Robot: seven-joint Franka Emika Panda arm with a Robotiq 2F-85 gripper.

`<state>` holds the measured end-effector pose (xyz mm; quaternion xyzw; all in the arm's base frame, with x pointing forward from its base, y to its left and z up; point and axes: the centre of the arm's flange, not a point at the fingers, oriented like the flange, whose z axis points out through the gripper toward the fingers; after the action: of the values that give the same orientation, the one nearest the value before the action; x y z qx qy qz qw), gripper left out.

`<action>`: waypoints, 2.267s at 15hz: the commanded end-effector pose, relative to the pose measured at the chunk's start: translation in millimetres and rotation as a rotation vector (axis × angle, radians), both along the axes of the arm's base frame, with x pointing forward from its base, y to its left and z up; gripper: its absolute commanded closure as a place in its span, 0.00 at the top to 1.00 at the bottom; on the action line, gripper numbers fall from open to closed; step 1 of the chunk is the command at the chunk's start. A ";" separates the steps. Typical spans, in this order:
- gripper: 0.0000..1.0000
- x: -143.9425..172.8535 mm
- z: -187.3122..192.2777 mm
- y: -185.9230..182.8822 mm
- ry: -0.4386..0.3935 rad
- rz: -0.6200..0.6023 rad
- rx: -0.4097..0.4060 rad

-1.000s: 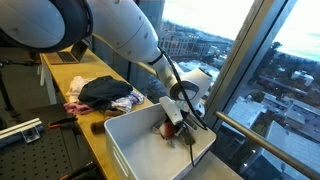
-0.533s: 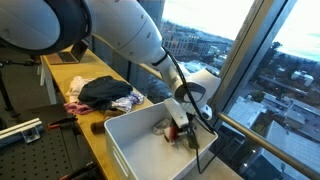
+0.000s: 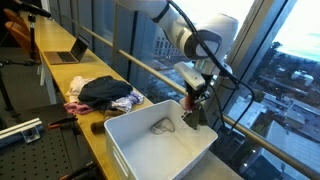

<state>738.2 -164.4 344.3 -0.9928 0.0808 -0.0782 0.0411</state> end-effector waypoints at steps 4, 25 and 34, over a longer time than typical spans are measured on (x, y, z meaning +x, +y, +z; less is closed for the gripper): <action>0.05 -71.3 79.4 114.3 -0.095 0.103 -0.017; 1.00 -290.5 50.1 283.8 -0.053 0.215 0.008; 1.00 -275.0 108.1 165.0 -0.120 0.148 -0.001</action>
<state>463.2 0.2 452.6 -0.9896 0.0046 -0.1347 0.0510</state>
